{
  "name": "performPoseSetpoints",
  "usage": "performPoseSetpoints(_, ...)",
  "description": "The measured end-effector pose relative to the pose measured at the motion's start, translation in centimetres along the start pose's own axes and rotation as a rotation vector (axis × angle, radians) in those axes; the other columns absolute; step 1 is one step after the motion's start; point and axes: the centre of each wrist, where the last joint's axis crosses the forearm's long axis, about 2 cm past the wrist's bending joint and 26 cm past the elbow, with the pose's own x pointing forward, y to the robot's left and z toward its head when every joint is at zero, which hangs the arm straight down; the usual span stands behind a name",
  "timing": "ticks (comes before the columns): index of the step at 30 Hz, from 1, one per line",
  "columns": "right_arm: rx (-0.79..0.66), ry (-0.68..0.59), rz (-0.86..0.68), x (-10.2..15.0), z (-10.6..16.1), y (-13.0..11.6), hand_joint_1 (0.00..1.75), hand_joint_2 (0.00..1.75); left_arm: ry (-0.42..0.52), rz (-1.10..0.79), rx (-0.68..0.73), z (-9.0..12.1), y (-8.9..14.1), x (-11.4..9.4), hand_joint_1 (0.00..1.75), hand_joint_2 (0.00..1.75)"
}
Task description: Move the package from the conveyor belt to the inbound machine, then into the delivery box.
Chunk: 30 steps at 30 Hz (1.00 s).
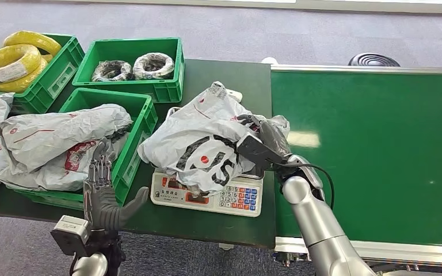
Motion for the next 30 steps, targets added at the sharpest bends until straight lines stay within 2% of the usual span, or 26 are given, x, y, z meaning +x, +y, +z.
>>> performPoseSetpoints(5,0.007,-0.061,-0.145,-0.2,0.5,0.9,0.00,1.75,-0.008,-0.016,0.004,-0.5,0.6,0.3,0.00,1.75)
performPoseSetpoints(11,0.001,-0.126,-0.232,0.0,1.3,1.9,0.00,1.75,-0.046,-0.094,-0.065,-1.9,0.9,0.8,0.00,1.75)
performPoseSetpoints(16,-0.011,-0.187,-0.266,0.8,1.6,2.1,0.00,1.75,-0.062,-0.205,-0.153,-5.0,0.5,1.0,0.00,1.75)
performPoseSetpoints(20,-0.047,-0.241,-0.301,1.6,2.1,1.7,0.00,1.75,-0.024,-0.301,-0.250,-8.4,0.0,0.5,0.00,1.75)
performPoseSetpoints(25,-0.209,-0.267,-0.341,1.6,3.8,-0.1,0.00,1.75,0.051,-0.398,-0.380,-11.8,-0.8,-0.8,0.00,1.75)
performPoseSetpoints(30,-0.519,-0.243,-0.300,0.6,7.6,-2.7,0.00,1.75,0.138,-0.496,-0.525,-14.7,-2.1,-3.0,0.00,1.75)
